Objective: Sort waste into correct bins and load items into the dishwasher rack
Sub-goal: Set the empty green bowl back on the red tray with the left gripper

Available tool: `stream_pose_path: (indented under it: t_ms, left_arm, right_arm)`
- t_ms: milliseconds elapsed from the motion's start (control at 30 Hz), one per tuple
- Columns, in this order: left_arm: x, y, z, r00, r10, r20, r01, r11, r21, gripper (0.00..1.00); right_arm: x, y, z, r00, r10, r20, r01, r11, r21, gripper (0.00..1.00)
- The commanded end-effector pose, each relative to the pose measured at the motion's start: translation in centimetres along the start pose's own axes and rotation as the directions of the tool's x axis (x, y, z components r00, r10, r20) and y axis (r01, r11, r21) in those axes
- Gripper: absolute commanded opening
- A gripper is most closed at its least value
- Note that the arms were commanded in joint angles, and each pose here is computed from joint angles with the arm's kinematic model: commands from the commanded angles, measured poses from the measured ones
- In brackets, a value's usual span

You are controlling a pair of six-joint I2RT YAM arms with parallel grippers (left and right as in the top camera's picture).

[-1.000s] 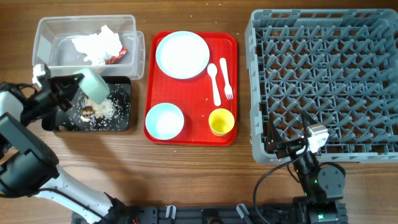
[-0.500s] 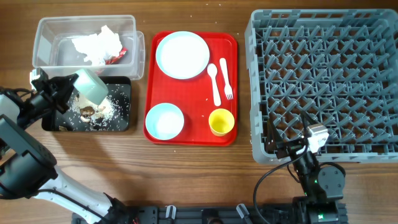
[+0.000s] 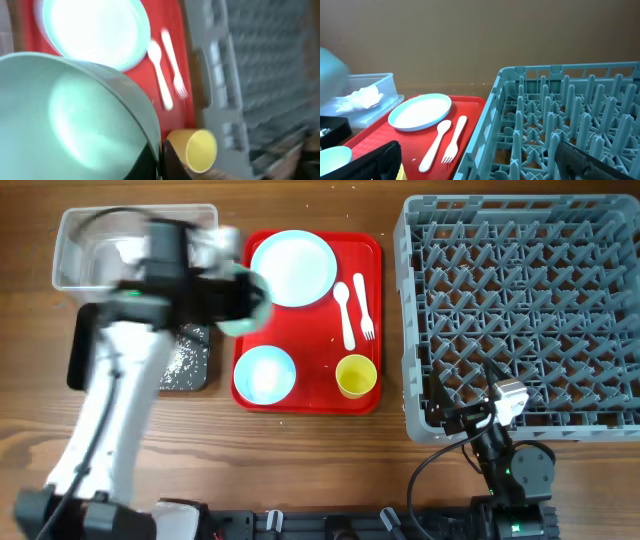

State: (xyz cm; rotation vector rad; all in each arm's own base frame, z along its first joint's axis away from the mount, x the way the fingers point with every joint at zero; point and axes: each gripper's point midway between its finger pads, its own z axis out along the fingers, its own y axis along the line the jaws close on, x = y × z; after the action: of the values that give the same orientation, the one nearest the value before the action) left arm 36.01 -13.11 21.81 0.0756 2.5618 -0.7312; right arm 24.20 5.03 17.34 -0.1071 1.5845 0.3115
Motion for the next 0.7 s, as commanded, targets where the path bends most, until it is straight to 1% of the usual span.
stream_pose_path:
  t_ms: [0, 33, 100, 200, 300, 500, 633, 667]
  left_arm:
    - [2.2, 0.8, 5.6, 0.983, 0.162, -0.091, -0.184, 0.91, -0.372, 0.04]
    - [3.3, 0.5, 7.5, 0.971, 0.196, -0.137, -0.235, 0.887, -0.397, 0.04]
    - [4.9, 0.3, 10.5, 0.953, 0.224, -0.205, -0.291, 0.866, -0.407, 0.04]
    - [5.9, 1.1, 13.5, 0.943, 0.218, -0.251, -0.308, 0.859, -0.41, 0.04]
    - [6.4, 1.7, 14.5, 0.939, 0.211, -0.27, -0.311, 0.856, -0.414, 0.04]
    - [5.3, 1.1, 15.0, 0.947, 0.228, -0.225, -0.303, 0.863, -0.404, 0.04]
    - [6.4, 1.0, 15.3, 0.939, 0.234, -0.251, -0.32, 0.861, -0.396, 0.04]
    - [7.2, 1.1, 15.5, 0.934, 0.235, -0.269, -0.33, 0.858, -0.394, 0.04]
  right_arm:
    - [-0.1, 0.0, 0.0, 1.0, 0.002, 0.007, -0.002, 1.0, 0.001, 1.0]
    - [-0.1, 0.0, 0.0, 1.0, 0.002, 0.007, -0.002, 1.0, 0.001, 1.0]
    - [-0.1, 0.0, 0.0, 1.0, 0.002, 0.007, -0.002, 1.0, 0.001, 0.99]
    - [-0.1, 0.0, 0.0, 1.0, 0.002, 0.007, -0.002, 1.0, 0.001, 1.0]
    - [-0.1, 0.0, 0.0, 1.0, 0.002, 0.007, -0.002, 1.0, 0.001, 1.0]
    - [-0.1, 0.0, 0.0, 1.0, 0.002, 0.007, -0.002, 1.0, 0.001, 1.0]
    - [-0.1, 0.0, 0.0, 1.0, 0.002, 0.007, -0.002, 1.0, 0.001, 1.0]
    - [-0.1, 0.0, 0.0, 1.0, 0.003, 0.007, -0.003, 1.0, 0.001, 1.0]
